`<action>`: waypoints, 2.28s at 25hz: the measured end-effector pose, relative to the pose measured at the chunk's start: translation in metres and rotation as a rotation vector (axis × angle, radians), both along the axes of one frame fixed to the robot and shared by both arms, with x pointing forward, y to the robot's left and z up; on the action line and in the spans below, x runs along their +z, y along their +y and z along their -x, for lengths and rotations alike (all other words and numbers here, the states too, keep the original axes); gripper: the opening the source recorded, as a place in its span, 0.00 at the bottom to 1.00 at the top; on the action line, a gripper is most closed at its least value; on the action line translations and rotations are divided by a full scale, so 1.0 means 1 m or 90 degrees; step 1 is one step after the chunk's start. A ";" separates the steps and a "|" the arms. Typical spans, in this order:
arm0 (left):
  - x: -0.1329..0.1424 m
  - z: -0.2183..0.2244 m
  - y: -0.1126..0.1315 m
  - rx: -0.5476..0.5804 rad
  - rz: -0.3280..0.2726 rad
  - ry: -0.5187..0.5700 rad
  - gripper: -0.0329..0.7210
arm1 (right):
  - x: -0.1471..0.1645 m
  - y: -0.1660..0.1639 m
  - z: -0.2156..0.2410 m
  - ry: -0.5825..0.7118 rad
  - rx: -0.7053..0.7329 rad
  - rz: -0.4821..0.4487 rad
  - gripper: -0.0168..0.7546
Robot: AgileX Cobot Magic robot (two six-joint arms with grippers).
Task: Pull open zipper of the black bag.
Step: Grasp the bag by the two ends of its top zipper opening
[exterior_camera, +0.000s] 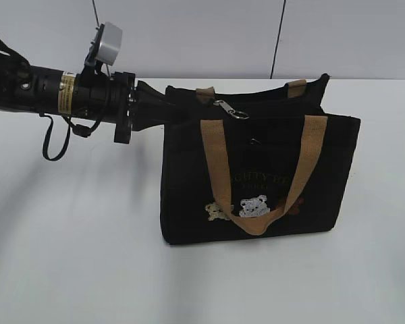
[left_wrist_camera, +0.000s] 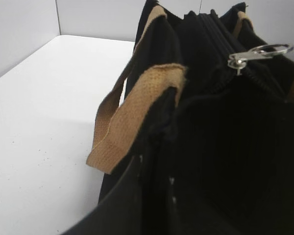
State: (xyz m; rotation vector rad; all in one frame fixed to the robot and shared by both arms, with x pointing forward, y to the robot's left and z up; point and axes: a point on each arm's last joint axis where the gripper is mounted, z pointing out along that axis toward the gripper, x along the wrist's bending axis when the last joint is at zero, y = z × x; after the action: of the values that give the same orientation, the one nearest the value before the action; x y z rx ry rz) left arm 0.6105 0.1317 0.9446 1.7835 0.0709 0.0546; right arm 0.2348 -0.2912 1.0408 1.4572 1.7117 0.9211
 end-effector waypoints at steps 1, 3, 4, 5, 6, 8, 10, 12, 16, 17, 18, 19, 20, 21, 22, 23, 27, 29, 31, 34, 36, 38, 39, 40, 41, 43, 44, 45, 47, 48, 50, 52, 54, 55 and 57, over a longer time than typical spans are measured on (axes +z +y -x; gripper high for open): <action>0.000 0.000 0.000 0.000 0.000 0.000 0.08 | 0.000 0.000 0.000 0.000 0.001 -0.002 0.64; 0.000 0.000 0.000 -0.001 -0.001 0.000 0.08 | 0.000 0.001 0.000 0.000 0.002 -0.004 0.64; 0.000 0.000 0.000 -0.001 -0.001 0.000 0.08 | 0.001 0.001 0.000 -0.002 0.003 -0.005 0.64; 0.000 0.000 0.000 -0.001 -0.001 0.000 0.08 | 0.003 0.001 0.001 -0.007 0.003 -0.005 0.64; 0.000 0.000 0.000 -0.001 -0.001 -0.001 0.08 | 0.005 0.001 0.001 -0.009 0.004 -0.006 0.64; 0.000 0.000 0.000 -0.001 -0.001 -0.001 0.08 | 0.012 0.001 -0.004 0.010 0.005 -0.009 0.64; 0.000 0.000 0.000 -0.001 -0.001 -0.001 0.08 | 0.021 0.003 -0.014 0.041 0.011 -0.020 0.64; 0.000 0.000 0.000 -0.002 -0.002 -0.001 0.08 | 0.031 0.005 -0.027 0.073 0.020 -0.038 0.64; 0.000 0.000 0.000 -0.002 -0.002 -0.001 0.08 | 0.054 0.008 -0.052 0.107 0.034 -0.051 0.64; 0.000 0.000 0.000 -0.002 -0.002 -0.001 0.08 | 0.059 0.008 -0.059 0.119 0.041 -0.047 0.64; 0.000 0.000 0.000 -0.002 -0.002 -0.001 0.08 | 0.063 0.008 -0.068 0.133 0.047 -0.041 0.64; 0.000 0.000 0.000 -0.003 -0.003 -0.001 0.08 | 0.067 0.009 -0.077 0.146 0.052 -0.036 0.64; 0.000 0.000 0.000 -0.003 -0.003 -0.001 0.08 | 0.070 0.009 -0.084 0.157 0.056 -0.032 0.64; 0.000 0.000 0.000 -0.003 -0.003 -0.001 0.08 | 0.074 0.009 -0.093 0.169 0.059 -0.029 0.64; 0.000 0.000 0.000 -0.003 -0.003 -0.001 0.08 | 0.074 0.009 -0.103 0.184 0.064 -0.025 0.64; 0.000 0.000 0.000 -0.003 -0.003 -0.001 0.08 | 0.076 0.009 -0.110 0.189 0.073 -0.021 0.64; 0.000 0.000 0.000 -0.003 -0.003 -0.001 0.08 | 0.080 0.015 -0.149 0.205 0.130 -0.016 0.64; 0.000 0.001 0.000 -0.004 -0.003 -0.001 0.08 | 0.080 0.018 -0.166 0.197 0.158 -0.022 0.64; 0.000 0.001 0.000 -0.004 -0.003 -0.001 0.08 | 0.080 0.023 -0.180 0.186 0.194 -0.017 0.64; 0.000 0.001 0.000 -0.004 -0.003 -0.001 0.08 | 0.075 0.040 -0.201 0.174 0.261 0.007 0.64; 0.000 0.001 0.000 -0.004 -0.003 -0.001 0.08 | 0.071 0.057 -0.214 0.168 0.301 0.015 0.64; 0.000 0.001 0.000 -0.005 -0.003 -0.001 0.08 | 0.069 0.072 -0.227 0.162 0.325 0.017 0.64; 0.000 0.001 0.000 -0.005 -0.003 -0.001 0.08 | 0.069 0.080 -0.234 0.161 0.334 0.014 0.64; 0.000 0.001 0.000 -0.005 -0.003 -0.001 0.08 | 0.068 0.088 -0.240 0.166 0.342 0.011 0.64; 0.000 0.001 -0.001 -0.005 -0.003 -0.001 0.08 | 0.071 0.095 -0.246 0.162 0.347 0.004 0.64; 0.000 0.001 -0.001 -0.006 -0.004 -0.001 0.08 | 0.071 0.109 -0.258 0.169 0.358 -0.007 0.64; 0.000 0.001 -0.001 -0.006 -0.004 -0.001 0.08 | 0.074 0.116 -0.262 0.168 0.362 -0.014 0.64; -0.001 0.001 -0.001 -0.007 -0.004 -0.001 0.08 | 0.075 0.122 -0.268 0.168 0.366 -0.018 0.64; -0.001 0.001 -0.001 -0.008 -0.005 -0.001 0.08 | 0.075 0.133 -0.277 0.171 0.373 -0.025 0.64; -0.001 0.001 -0.001 -0.009 -0.006 -0.002 0.08 | 0.076 0.137 -0.281 0.170 0.375 -0.028 0.64; -0.001 0.002 -0.001 -0.011 -0.007 -0.002 0.08 | 0.072 0.145 -0.290 0.181 0.376 -0.032 0.64; -0.001 0.002 -0.001 -0.012 -0.007 -0.002 0.08 | 0.068 0.151 -0.299 0.193 0.376 -0.036 0.64; -0.001 0.002 -0.001 -0.013 -0.008 -0.003 0.08 | 0.062 0.158 -0.306 0.213 0.379 -0.038 0.64; -0.001 0.002 -0.001 -0.013 -0.008 -0.003 0.08 | 0.059 0.162 -0.307 0.222 0.384 -0.038 0.64; -0.001 0.002 -0.001 -0.014 -0.008 -0.003 0.08 | 0.054 0.171 -0.309 0.233 0.396 -0.031 0.64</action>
State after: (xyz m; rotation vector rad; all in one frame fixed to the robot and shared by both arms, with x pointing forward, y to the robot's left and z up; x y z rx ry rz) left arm 0.6090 0.1310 0.9440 1.7961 0.0479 0.0445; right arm 0.5434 -0.1204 1.0945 1.1820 2.5120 1.0526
